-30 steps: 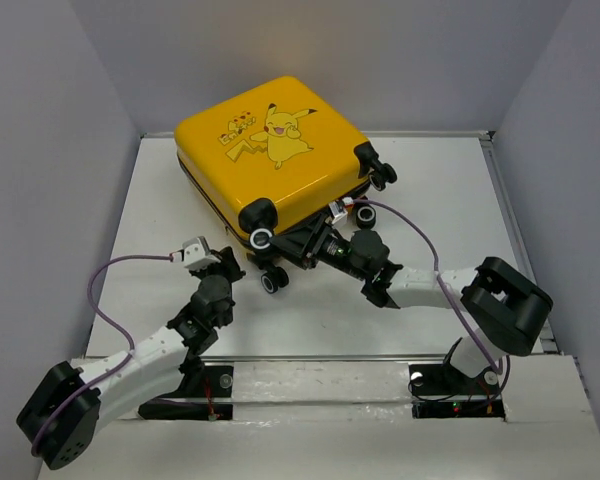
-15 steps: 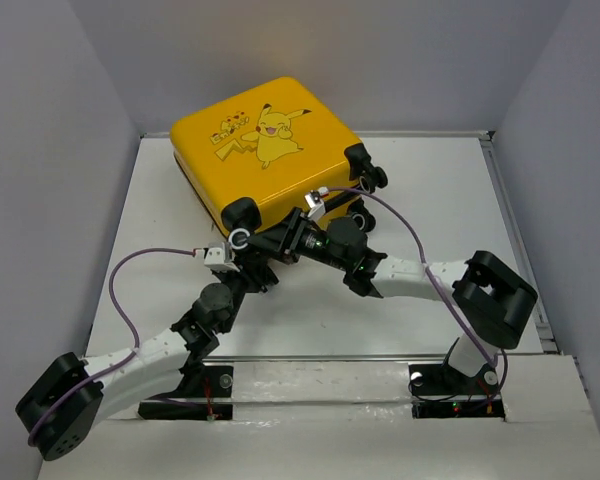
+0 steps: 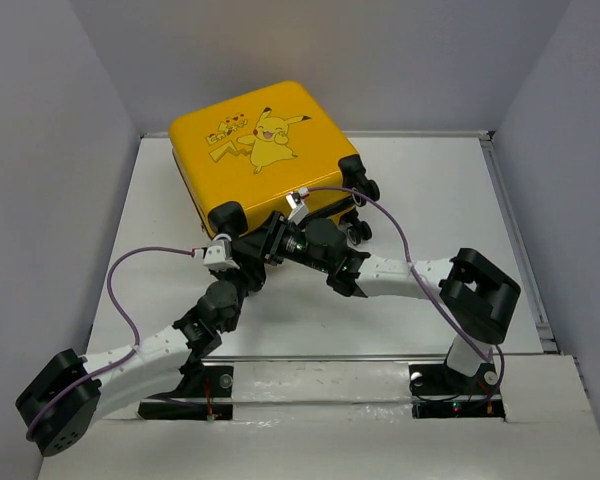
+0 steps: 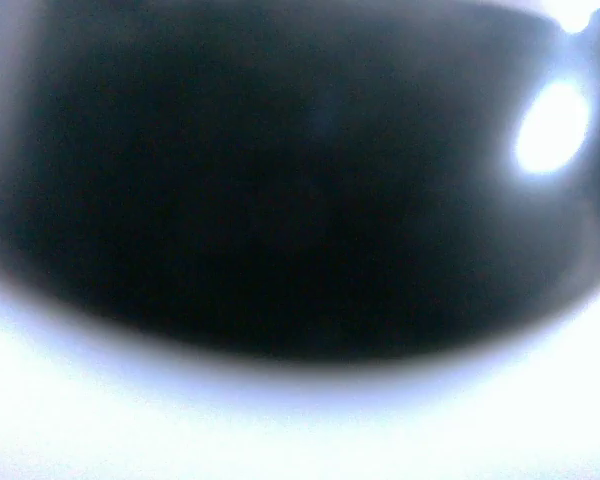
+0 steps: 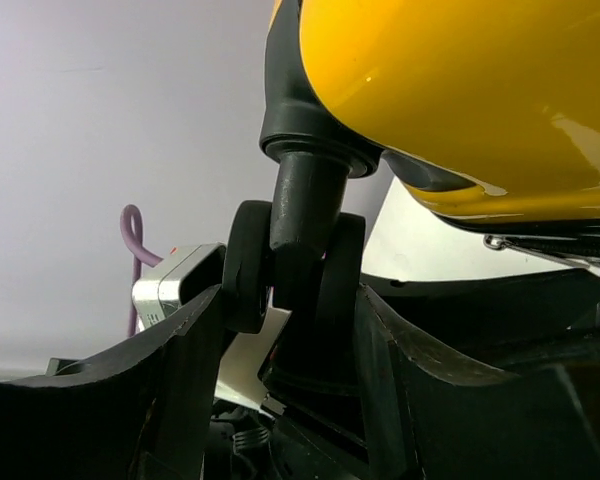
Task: Pack the luggage
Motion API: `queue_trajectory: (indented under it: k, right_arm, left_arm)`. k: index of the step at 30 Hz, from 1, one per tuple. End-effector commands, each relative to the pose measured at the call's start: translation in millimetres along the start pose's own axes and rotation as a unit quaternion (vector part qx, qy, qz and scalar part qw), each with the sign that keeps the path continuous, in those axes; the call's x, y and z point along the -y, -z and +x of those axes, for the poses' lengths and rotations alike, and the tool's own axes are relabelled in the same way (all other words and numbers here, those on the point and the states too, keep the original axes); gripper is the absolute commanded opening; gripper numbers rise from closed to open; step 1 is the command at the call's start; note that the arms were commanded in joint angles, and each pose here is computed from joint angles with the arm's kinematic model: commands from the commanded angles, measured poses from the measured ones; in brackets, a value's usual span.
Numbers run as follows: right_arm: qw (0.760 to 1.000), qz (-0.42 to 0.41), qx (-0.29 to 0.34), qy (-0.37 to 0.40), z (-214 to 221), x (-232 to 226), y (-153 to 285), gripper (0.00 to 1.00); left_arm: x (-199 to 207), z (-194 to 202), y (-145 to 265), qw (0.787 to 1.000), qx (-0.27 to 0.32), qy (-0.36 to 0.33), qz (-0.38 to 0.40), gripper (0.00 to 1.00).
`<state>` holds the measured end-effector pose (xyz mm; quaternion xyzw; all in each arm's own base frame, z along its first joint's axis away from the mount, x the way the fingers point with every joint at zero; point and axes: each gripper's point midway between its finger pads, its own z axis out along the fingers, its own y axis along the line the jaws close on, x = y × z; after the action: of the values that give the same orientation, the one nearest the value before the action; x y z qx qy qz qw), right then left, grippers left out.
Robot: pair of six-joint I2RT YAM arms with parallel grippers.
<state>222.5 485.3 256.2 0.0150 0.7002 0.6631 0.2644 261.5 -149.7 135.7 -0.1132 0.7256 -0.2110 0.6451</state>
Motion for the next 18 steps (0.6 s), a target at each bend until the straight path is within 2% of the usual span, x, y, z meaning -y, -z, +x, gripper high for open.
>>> queue_trajectory:
  k: [1, 5, 7, 10, 18]
  right_arm:
    - [0.963, -0.261, -0.015, 0.056, 14, -177, 40, 0.07]
    - [0.966, -0.247, 0.008, 0.078, 6, -177, 44, 0.07]
    - [0.967, -0.241, 0.016, 0.081, 3, -176, 47, 0.07]
    - [0.969, -0.232, 0.026, 0.087, 0, -173, 48, 0.07]
    - [0.971, -0.218, 0.036, 0.094, -3, -168, 50, 0.07]
  left_arm:
    - [-14, -40, -9, 0.994, 0.067, 0.032, -0.080, 0.42]
    - [-30, -36, -1, 0.991, 0.065, 0.031, -0.109, 0.47]
    - [-36, -34, 2, 0.991, 0.063, 0.028, -0.117, 0.55]
    - [-40, -37, 6, 0.990, 0.062, 0.019, -0.124, 0.61]
    - [-37, -48, 8, 0.989, 0.079, 0.041, -0.116, 0.65]
